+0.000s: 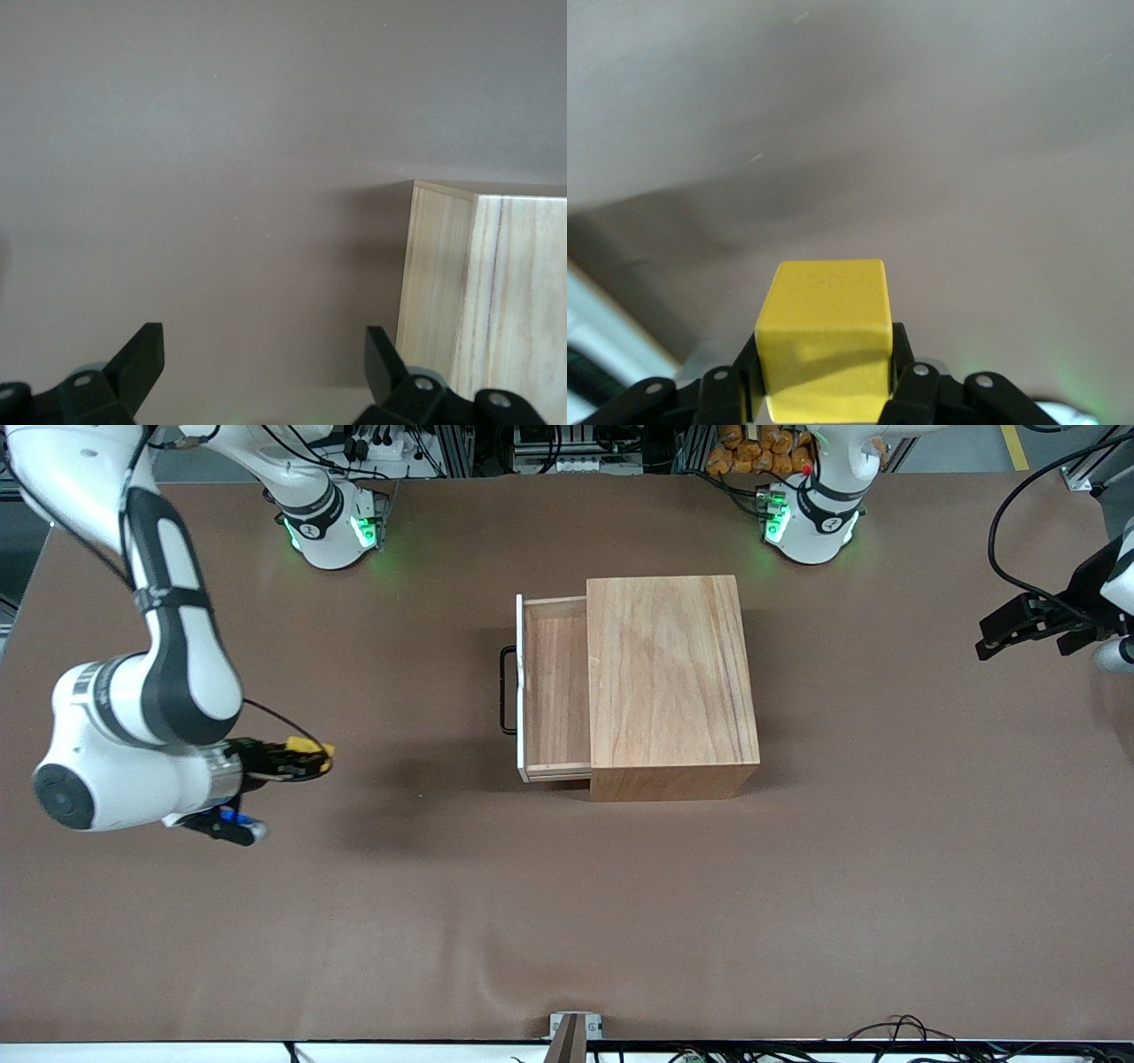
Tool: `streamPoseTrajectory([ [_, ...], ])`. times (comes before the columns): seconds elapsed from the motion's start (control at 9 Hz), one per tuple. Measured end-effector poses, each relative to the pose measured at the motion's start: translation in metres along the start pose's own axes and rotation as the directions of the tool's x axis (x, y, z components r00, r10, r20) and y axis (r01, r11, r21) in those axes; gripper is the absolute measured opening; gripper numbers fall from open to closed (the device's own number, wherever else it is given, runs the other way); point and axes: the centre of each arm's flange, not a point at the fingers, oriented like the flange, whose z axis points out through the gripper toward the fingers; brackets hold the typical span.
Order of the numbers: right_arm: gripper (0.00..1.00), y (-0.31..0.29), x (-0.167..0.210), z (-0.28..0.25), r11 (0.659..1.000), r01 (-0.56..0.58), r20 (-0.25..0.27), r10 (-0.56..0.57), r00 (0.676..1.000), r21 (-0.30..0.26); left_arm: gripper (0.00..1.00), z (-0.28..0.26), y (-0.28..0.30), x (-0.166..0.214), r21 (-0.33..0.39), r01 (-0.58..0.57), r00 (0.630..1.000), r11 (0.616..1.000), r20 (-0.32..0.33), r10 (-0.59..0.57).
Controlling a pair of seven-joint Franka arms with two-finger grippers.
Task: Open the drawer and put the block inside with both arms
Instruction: 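Carry the yellow cube with the right gripper over the open drawer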
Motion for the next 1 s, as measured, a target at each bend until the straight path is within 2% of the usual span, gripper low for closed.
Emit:
streamPoseTrajectory([
  [0.11, 0.56, -0.056, -0.036, 0.007, 1.000, -0.003, -0.002, 0.003, 1.000, -0.016, 1.00, -0.001, 0.000, 0.000, -0.001, -0.001, 1.000, 1.000, -0.001, 0.001],
  [0.33, 0.56, -0.168, -0.122, 0.048, 0.996, 0.065, 0.018, -0.064, 0.998, -0.056, 1.00, -0.002, -0.003, -0.002, -0.002, 0.006, 1.000, 1.000, 0.010, -0.006],
  [0.44, 0.56, -0.213, -0.161, 0.072, 0.996, 0.064, -0.015, -0.066, 0.998, -0.063, 1.00, 0.000, -0.006, -0.004, -0.003, 0.010, 0.999, 1.000, 0.033, -0.010],
  [0.56, 0.56, -0.248, -0.189, 0.094, 0.998, 0.050, -0.062, -0.053, 0.997, -0.048, 1.00, 0.001, -0.007, -0.006, -0.005, 0.010, 0.999, 1.000, 0.048, -0.010],
  [0.78, 0.56, -0.282, -0.213, 0.136, 0.997, 0.055, -0.096, -0.059, 0.994, -0.047, 1.00, 0.003, -0.008, -0.006, -0.005, 0.009, 0.998, 1.000, 0.057, -0.008],
  [1.0, 0.56, -0.282, -0.197, 0.152, 0.998, 0.041, -0.111, -0.047, 0.993, -0.057, 1.00, 0.008, -0.007, -0.006, -0.005, 0.007, 0.998, 1.000, 0.064, -0.007],
])
